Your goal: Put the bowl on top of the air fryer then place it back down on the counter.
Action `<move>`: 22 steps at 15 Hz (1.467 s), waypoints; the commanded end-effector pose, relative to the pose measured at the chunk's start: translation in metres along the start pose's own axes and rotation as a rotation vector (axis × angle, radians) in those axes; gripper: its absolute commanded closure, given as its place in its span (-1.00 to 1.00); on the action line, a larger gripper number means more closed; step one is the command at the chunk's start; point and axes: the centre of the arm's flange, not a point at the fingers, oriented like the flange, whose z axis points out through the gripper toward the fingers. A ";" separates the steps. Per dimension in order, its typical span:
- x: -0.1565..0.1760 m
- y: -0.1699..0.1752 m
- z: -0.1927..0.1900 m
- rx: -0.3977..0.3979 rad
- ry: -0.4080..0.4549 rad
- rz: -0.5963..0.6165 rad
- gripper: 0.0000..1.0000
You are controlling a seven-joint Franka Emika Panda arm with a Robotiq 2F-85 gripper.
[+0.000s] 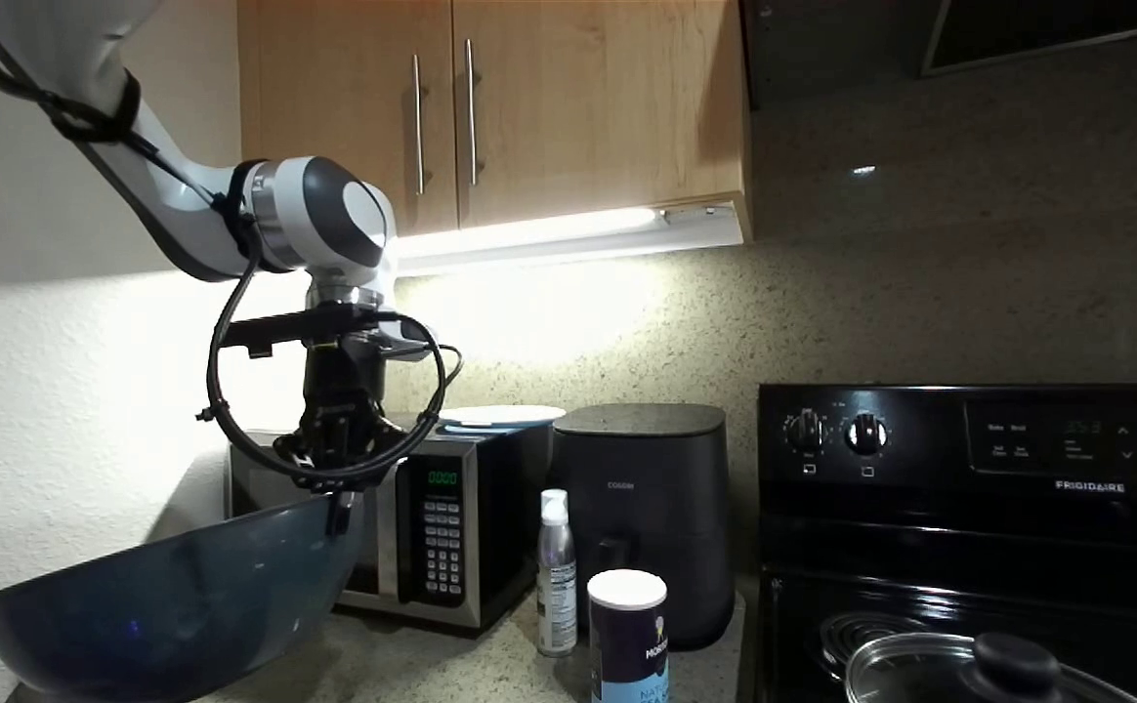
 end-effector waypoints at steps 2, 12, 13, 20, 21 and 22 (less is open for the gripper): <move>0.007 0.001 0.007 0.011 0.009 -0.039 0.88; 0.064 0.004 0.058 0.052 0.102 -0.195 0.88; 0.067 0.004 0.061 0.053 0.102 -0.211 0.88; 0.087 -0.002 0.082 0.037 0.092 -0.275 0.88; 0.089 -0.002 0.083 0.032 0.089 -0.280 0.88; 0.092 -0.003 0.084 0.025 0.087 -0.282 0.88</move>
